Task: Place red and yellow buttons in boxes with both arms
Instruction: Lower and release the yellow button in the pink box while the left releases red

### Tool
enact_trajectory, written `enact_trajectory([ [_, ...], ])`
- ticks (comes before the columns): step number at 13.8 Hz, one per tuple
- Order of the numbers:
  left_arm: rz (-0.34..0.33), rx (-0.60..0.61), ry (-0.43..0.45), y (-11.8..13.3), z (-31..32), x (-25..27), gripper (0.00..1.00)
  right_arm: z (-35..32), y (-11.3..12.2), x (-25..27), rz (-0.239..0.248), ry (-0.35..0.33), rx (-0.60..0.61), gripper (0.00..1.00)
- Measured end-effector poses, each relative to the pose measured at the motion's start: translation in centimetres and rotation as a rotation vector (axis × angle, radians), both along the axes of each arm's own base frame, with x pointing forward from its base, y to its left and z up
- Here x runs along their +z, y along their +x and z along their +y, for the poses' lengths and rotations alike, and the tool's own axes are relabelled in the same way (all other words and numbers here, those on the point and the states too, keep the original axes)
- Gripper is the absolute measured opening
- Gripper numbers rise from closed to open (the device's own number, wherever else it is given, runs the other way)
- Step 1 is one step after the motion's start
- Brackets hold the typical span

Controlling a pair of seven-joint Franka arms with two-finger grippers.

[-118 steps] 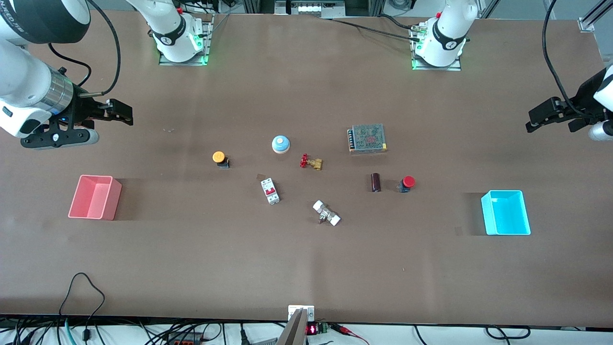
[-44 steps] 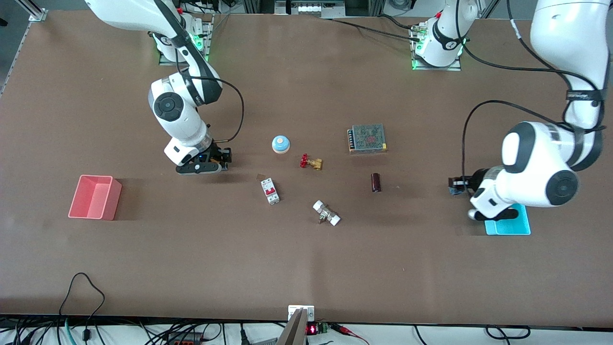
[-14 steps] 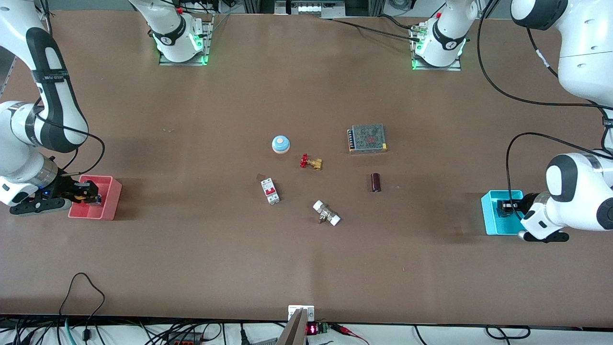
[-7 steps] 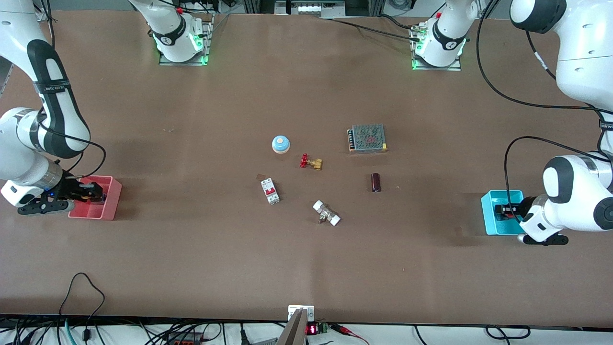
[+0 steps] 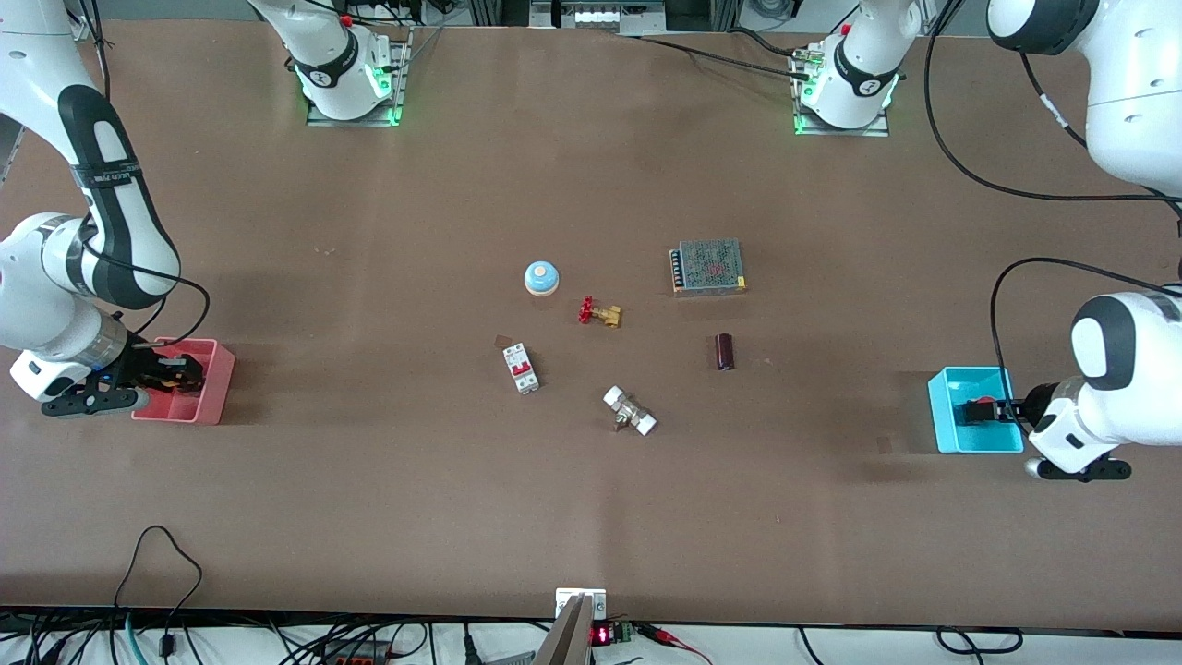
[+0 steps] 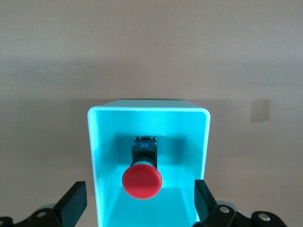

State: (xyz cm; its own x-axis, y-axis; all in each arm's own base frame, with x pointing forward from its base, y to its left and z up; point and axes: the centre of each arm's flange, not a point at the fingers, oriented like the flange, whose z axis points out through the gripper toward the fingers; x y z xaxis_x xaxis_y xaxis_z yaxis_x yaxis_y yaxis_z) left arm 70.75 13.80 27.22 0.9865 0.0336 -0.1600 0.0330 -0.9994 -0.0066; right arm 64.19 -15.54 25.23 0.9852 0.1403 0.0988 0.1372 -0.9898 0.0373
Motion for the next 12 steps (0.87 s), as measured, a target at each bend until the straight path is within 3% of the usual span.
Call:
enact_trajectory([
  [3, -0.022, -0.009, 0.006, -0.3, -0.8, 5.8, 1.00, 0.0, 0.0, -0.6, -0.001, 0.000, 0.000, 0.36],
  [5, -0.055, -0.025, 0.008, -0.5, -2.0, 10.2, 1.00, 0.0, 0.0, -0.9, 0.001, 0.001, 0.000, 0.50],
  [8, -0.114, -0.066, 0.004, -0.7, -5.0, 15.2, 1.00, -0.1, 0.1, -1.0, -0.005, 0.000, 0.000, 0.81],
  [10, -0.130, -0.089, -0.001, -1.0, -7.3, 17.4, 1.00, -0.1, 0.1, -1.0, -0.007, -0.001, 0.005, 0.87],
  [12, -0.126, -0.070, -0.007, -1.6, -9.5, 19.2, 1.00, -0.4, 0.1, -0.9, -0.011, -0.007, 0.022, 0.99],
])
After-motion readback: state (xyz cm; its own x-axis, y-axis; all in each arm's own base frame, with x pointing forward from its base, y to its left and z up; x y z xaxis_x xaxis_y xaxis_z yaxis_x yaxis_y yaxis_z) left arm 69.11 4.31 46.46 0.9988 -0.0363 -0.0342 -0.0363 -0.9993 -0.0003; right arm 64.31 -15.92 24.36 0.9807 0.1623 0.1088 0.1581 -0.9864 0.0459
